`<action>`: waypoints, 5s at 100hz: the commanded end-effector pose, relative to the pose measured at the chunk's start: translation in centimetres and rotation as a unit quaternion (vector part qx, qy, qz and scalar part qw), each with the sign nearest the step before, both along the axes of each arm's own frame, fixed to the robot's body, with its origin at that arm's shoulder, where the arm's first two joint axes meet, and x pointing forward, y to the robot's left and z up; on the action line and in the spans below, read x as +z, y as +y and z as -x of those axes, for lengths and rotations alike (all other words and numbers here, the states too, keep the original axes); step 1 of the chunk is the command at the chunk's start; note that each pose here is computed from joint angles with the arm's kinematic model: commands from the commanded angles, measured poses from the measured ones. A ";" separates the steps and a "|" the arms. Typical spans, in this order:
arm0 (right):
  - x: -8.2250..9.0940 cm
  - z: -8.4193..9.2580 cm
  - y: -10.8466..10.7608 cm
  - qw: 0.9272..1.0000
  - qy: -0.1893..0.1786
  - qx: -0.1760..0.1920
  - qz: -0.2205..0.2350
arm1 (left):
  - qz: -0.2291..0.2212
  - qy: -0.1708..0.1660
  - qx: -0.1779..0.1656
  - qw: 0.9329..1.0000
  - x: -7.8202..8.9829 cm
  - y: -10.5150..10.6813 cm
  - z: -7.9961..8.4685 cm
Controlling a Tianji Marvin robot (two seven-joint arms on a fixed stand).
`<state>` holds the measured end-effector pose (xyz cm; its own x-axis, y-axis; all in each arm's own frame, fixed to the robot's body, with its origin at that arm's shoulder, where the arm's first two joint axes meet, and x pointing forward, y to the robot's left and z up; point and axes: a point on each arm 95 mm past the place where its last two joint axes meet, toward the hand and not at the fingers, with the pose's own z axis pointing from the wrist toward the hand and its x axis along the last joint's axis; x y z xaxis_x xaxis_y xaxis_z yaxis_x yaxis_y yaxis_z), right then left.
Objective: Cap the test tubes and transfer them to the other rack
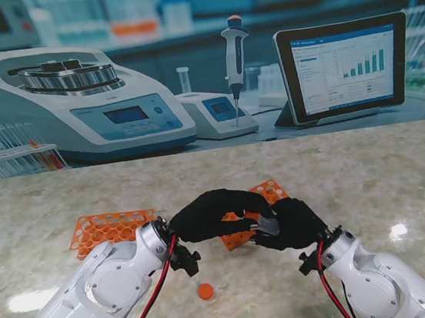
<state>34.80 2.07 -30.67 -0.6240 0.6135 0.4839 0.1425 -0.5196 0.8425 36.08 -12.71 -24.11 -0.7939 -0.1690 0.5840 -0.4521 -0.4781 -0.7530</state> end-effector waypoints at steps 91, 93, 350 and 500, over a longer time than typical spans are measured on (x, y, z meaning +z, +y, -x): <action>-0.2 0.1 0.0 1.000 0.003 -0.004 -0.002 | 0.019 -0.011 0.013 1.000 0.7 0.2 0.4; -0.2 0.1 0.0 1.000 0.003 -0.005 -0.002 | 0.019 -0.011 0.014 1.000 0.7 0.2 0.4; -0.1 0.1 -0.5 1.000 -0.002 -0.012 -0.002 | -0.015 0.030 0.041 0.999 -3.0 1.4 -0.7; -0.2 0.0 -0.4 1.000 0.001 -0.011 -0.001 | -0.016 -0.001 0.040 0.999 -1.5 0.9 -0.7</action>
